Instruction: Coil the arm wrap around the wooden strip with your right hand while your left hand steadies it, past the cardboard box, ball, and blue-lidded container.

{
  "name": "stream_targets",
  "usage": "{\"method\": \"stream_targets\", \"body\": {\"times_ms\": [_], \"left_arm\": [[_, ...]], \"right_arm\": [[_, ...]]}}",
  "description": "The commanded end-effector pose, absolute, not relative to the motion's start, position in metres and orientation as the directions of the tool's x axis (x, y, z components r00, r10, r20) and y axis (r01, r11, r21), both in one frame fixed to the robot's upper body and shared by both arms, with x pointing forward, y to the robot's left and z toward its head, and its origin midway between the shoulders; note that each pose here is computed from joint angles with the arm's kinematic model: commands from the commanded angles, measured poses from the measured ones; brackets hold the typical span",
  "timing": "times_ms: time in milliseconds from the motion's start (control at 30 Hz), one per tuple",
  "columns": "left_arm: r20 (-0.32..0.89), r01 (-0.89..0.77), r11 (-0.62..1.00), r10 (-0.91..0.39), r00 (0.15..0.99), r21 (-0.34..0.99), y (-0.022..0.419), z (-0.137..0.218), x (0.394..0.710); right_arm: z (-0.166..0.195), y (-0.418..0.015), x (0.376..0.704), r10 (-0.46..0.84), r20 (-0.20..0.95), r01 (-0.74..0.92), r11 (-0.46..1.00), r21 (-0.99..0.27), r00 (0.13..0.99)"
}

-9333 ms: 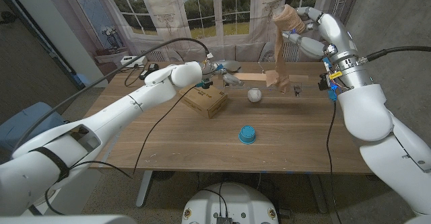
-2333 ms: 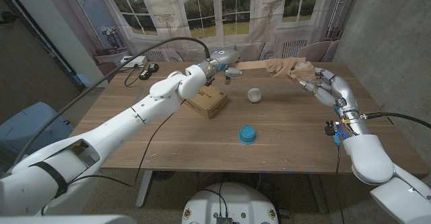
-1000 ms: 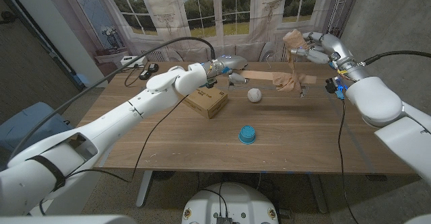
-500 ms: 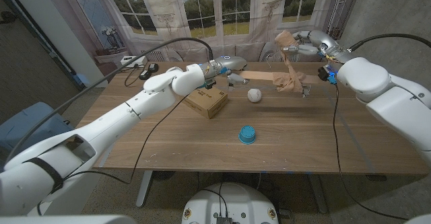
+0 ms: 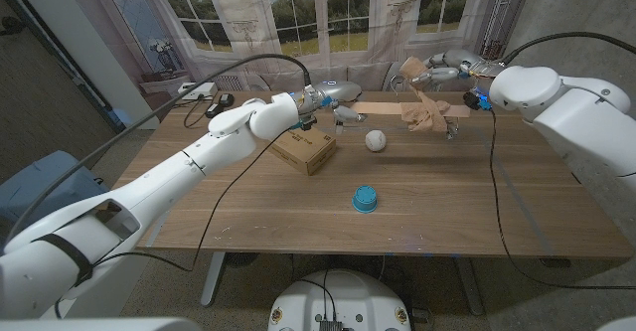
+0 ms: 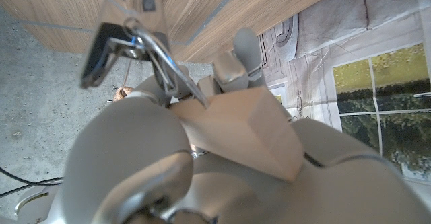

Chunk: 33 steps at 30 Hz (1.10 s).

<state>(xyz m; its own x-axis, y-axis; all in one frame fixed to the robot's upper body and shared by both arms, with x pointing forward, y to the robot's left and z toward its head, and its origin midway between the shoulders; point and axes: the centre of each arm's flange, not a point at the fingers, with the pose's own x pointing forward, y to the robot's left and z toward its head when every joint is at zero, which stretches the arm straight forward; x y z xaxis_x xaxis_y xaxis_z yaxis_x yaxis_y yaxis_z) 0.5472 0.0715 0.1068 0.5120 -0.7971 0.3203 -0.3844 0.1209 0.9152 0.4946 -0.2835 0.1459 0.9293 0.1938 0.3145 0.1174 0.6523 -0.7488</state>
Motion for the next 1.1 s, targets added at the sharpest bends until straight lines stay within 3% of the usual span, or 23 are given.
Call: {"method": "stream_targets", "body": {"times_ms": [33, 333, 1100], "left_arm": [[0.326, -0.382, 0.131, -0.797, 0.508, 0.915, 0.073, 0.11, 0.544], [0.325, -0.381, 0.131, -0.798, 0.507, 0.915, 0.072, 0.11, 0.542], [0.328, -0.388, 0.13, -0.799, 0.504, 0.913, 0.068, 0.109, 0.537]], "right_arm": [[0.153, -0.287, 0.507, 0.172, 0.089, -0.028, 0.583, -0.812, 0.981], [0.155, -0.288, 0.508, 0.175, 0.008, -0.092, 0.556, -0.826, 0.985], [0.152, -0.299, 0.502, 0.21, -0.05, -0.166, 0.583, -0.796, 0.976]]}}
